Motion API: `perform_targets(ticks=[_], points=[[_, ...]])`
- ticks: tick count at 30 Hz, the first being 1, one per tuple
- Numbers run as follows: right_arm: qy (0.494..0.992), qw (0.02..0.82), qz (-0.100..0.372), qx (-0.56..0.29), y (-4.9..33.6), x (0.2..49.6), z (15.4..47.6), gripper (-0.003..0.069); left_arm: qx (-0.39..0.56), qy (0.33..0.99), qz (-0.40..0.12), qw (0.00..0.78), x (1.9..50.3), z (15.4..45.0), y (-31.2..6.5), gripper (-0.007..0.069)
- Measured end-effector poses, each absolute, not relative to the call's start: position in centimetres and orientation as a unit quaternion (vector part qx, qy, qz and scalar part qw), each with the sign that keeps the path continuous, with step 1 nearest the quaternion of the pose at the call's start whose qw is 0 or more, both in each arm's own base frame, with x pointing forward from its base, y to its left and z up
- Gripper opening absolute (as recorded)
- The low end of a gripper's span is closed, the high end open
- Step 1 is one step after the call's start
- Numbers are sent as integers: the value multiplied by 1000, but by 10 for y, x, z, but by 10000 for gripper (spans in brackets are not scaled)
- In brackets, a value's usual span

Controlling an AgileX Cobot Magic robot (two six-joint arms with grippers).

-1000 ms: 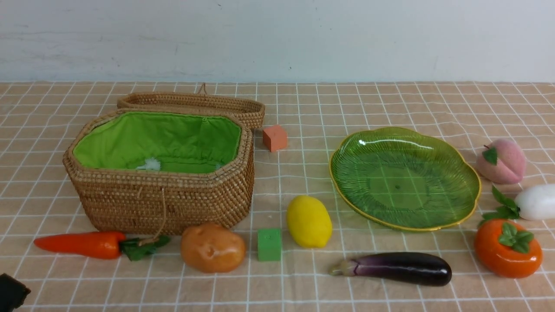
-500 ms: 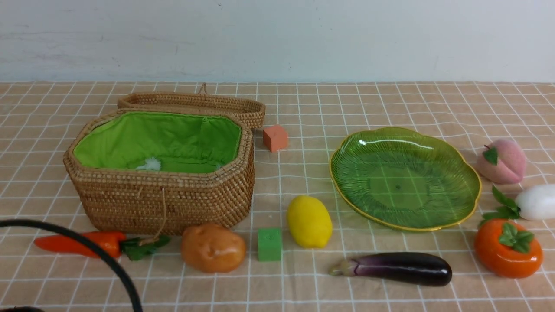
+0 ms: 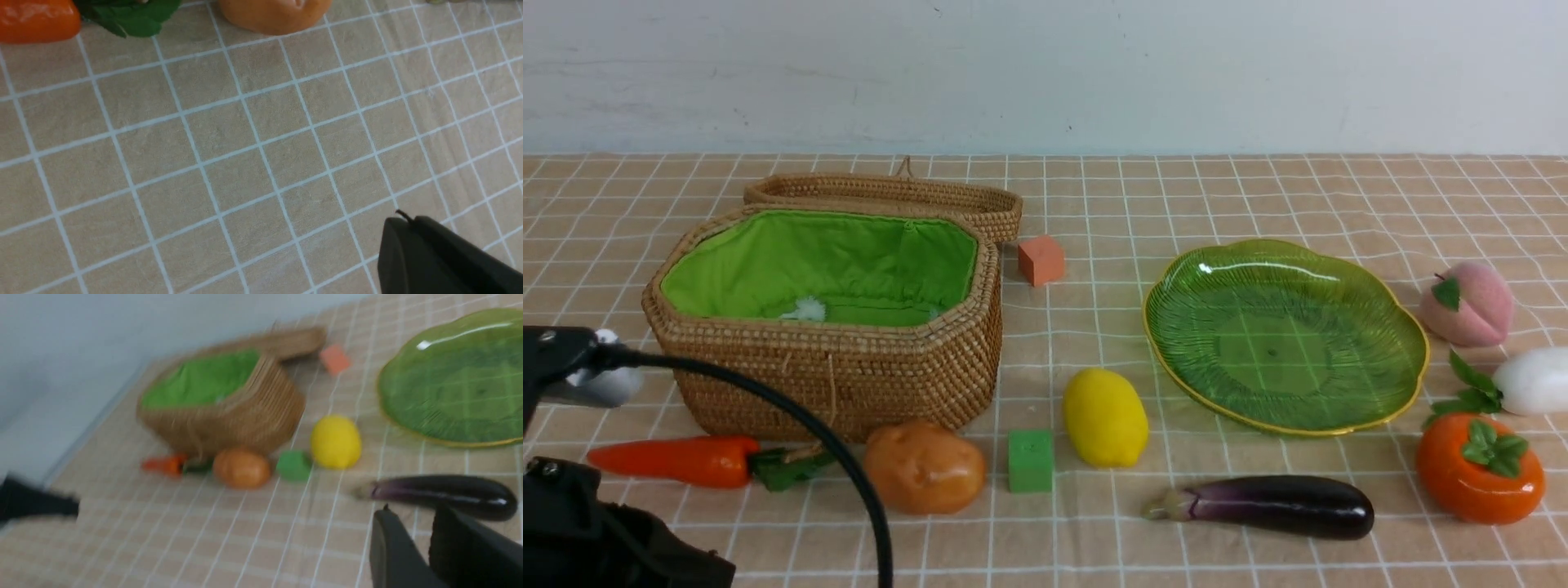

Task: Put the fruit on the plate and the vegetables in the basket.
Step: Use the left arm to grab a carrot and put it into the left basket

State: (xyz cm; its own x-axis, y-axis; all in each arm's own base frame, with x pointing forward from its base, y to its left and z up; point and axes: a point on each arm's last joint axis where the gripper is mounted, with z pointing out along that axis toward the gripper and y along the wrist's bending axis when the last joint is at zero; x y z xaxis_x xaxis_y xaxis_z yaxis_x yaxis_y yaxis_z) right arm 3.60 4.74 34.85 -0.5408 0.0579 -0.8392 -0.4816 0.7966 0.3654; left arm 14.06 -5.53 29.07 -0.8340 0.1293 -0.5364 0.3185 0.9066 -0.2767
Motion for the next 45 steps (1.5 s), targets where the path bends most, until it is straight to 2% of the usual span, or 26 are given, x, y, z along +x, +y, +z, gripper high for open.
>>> perform_targets(ticks=[1,5,10,14,18,21,24,28,31,35,36,40,43,45], points=[[838,425,284,-189,53,39,365,162,134,943,-167,254,145,290,-57,-13],[844,380,271,-265,60,47,382,162,163,946,-132,247,160,292,-57,-13],[841,378,255,-291,63,56,381,162,177,953,-100,225,186,296,-54,-13],[834,390,240,-309,63,58,381,162,145,966,-66,204,214,296,-24,-13],[830,394,234,-320,63,58,381,162,168,963,-49,204,223,292,-1,-13],[830,394,231,-321,62,58,381,162,211,954,-28,213,225,290,15,-13],[831,394,226,-322,62,58,381,162,293,928,14,230,233,287,22,-13],[830,393,225,-325,62,58,380,162,388,895,56,214,247,275,29,-4],[828,392,228,-331,63,57,380,162,436,877,79,185,257,259,35,65],[826,391,228,-336,63,57,380,164,466,863,111,164,274,240,44,261],[826,393,227,-336,63,57,380,164,467,861,116,164,279,234,45,337],[824,402,219,-333,62,59,381,168,487,848,127,167,295,215,48,505],[824,407,214,-332,62,60,381,170,520,830,130,155,301,203,49,559],[823,412,212,-330,61,61,382,172,545,814,136,148,304,197,50,570]])
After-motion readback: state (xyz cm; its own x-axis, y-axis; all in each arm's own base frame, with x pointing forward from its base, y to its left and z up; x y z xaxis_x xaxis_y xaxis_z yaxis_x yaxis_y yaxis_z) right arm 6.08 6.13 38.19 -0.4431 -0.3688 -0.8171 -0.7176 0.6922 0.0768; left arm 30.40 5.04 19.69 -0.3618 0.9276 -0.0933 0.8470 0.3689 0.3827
